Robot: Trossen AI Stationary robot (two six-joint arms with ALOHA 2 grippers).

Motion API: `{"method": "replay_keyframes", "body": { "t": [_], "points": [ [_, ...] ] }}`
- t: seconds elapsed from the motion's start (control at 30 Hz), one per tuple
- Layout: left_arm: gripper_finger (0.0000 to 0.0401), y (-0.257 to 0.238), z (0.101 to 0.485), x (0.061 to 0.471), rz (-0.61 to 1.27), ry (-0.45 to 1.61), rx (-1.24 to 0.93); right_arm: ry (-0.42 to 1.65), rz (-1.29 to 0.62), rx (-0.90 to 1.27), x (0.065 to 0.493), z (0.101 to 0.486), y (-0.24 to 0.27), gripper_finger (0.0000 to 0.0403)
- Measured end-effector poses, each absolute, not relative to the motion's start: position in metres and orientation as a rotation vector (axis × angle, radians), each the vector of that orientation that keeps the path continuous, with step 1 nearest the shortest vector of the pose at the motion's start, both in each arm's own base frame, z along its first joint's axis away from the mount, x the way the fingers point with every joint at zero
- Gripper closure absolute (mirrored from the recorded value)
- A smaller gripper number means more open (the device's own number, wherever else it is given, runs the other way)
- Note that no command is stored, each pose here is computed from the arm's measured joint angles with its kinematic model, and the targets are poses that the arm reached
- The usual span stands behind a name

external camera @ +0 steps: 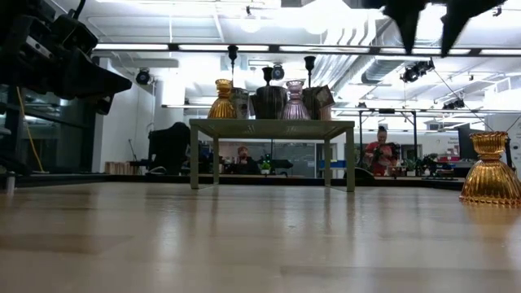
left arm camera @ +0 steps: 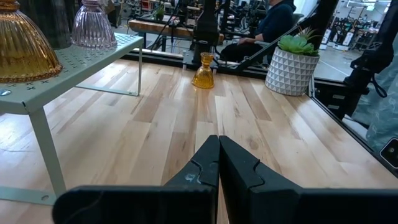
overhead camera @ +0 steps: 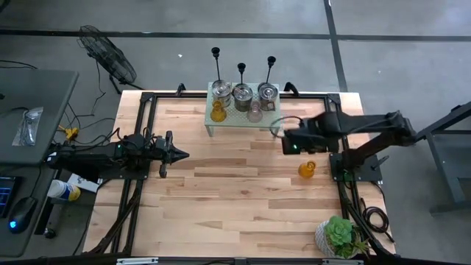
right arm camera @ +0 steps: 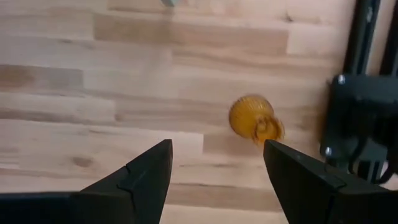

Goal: Pick & Place candle stick holders
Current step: Put the orange candle holder on the shelf

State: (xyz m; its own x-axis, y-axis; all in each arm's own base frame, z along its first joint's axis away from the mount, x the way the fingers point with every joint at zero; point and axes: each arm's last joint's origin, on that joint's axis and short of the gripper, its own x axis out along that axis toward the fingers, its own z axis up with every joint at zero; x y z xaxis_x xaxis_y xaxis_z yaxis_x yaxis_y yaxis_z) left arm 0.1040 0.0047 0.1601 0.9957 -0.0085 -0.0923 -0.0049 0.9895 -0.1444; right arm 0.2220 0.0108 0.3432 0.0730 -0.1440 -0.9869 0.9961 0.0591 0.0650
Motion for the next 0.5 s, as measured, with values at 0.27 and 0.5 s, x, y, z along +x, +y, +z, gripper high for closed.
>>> {"method": "replay_keyframes", "body": {
  "t": [0.27,0.5],
  "points": [
    [0.0401,0.005,0.16,0.104,-0.002,0.093,-0.145,1.049,-1.251,1.148,0.194,0.323,0.055,0.0158],
    [0.0401,0.005,0.16,0.104,-0.002,0.093,-0.145,1.043,-1.274,1.144,0.181,0.297,0.084,0.0158]
  ]
}}
